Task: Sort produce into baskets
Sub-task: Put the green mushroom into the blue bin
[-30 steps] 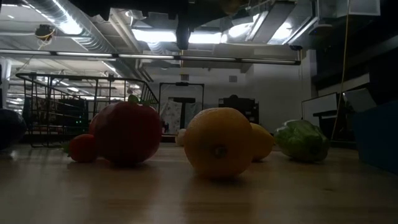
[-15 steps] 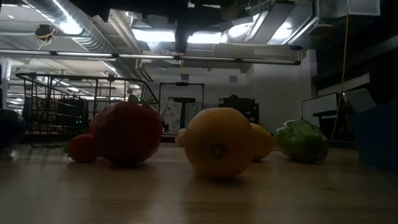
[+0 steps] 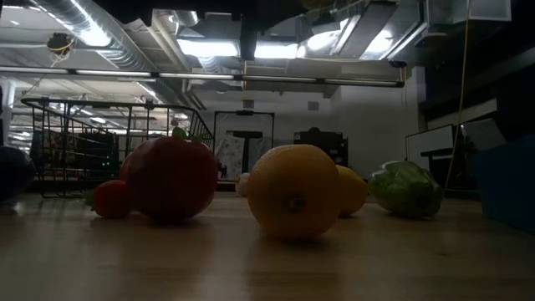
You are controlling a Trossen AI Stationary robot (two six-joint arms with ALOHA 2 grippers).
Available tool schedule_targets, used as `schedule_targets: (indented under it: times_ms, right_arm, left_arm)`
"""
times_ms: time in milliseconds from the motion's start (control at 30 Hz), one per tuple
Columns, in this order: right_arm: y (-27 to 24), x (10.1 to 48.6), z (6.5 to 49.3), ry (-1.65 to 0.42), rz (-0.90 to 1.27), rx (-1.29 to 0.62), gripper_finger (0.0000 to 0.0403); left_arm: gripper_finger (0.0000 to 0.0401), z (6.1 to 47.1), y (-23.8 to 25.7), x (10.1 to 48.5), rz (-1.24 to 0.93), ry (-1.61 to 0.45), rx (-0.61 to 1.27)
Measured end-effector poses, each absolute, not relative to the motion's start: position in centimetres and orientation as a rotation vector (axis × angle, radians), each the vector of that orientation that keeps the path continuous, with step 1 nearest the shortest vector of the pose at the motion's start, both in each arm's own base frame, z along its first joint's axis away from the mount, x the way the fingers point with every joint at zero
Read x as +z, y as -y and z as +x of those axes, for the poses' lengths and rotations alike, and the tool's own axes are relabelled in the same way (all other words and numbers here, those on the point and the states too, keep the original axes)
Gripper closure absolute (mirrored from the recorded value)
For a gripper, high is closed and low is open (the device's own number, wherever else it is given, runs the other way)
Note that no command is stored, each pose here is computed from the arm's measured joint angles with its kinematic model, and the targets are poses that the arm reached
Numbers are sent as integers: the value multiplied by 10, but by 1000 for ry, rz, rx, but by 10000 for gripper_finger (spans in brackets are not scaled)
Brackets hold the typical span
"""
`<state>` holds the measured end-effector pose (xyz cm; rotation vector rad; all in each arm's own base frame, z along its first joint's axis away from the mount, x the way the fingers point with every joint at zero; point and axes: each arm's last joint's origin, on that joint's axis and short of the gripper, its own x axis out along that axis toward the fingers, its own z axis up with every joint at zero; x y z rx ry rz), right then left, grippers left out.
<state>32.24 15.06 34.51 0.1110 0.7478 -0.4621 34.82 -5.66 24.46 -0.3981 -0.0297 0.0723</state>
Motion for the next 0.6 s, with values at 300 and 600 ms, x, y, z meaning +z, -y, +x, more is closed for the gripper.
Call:
schedule_targets:
  times_ms: [300,600]
  right_arm:
    - [-146,345,324,-749,116,-476,194]
    - [-146,345,324,-742,111,-487,229]
  left_arm:
    - [306,348,57,245,-423,37,68]
    - [306,348,57,246,-493,46,65]
